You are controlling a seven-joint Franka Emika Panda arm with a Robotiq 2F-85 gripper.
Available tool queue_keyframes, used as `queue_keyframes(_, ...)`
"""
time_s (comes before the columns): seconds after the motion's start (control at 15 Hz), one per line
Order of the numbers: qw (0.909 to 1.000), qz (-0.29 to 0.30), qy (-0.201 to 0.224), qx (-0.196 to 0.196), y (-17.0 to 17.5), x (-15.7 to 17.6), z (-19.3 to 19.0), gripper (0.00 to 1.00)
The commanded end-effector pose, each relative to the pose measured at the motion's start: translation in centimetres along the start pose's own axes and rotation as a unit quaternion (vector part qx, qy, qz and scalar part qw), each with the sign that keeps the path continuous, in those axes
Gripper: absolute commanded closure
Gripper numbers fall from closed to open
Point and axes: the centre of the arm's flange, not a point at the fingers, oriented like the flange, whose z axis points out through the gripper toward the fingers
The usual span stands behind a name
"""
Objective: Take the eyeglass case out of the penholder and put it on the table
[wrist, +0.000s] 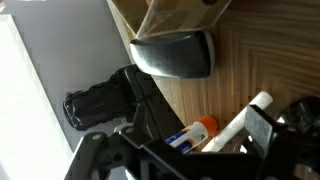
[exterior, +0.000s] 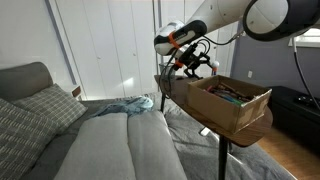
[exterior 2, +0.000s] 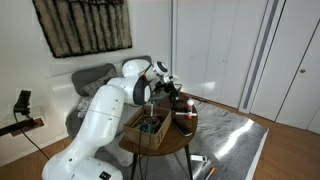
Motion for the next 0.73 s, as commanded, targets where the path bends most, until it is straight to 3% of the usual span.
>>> queue_keyframes(0.0, 0.9969, 0.06, 0.014, 0.049, 5.3, -0.2, -4.6, 0.0)
queue_keyframes(0.33, 0.9771, 0.142, 0.051, 0.15, 15.3, -1.9, -10.3, 0.0)
queue_keyframes(0.53, 0.9589, 0.149, 0.119, 0.21, 21.4, -3.9, -12.2, 0.0)
queue_keyframes(0.6, 0.9688, 0.143, 0.085, 0.183, 18.0, -0.5, -14.0, 0.0)
queue_keyframes(0.67, 0.966, 0.145, 0.09, 0.194, 19.5, -0.9, -14.6, 0.0)
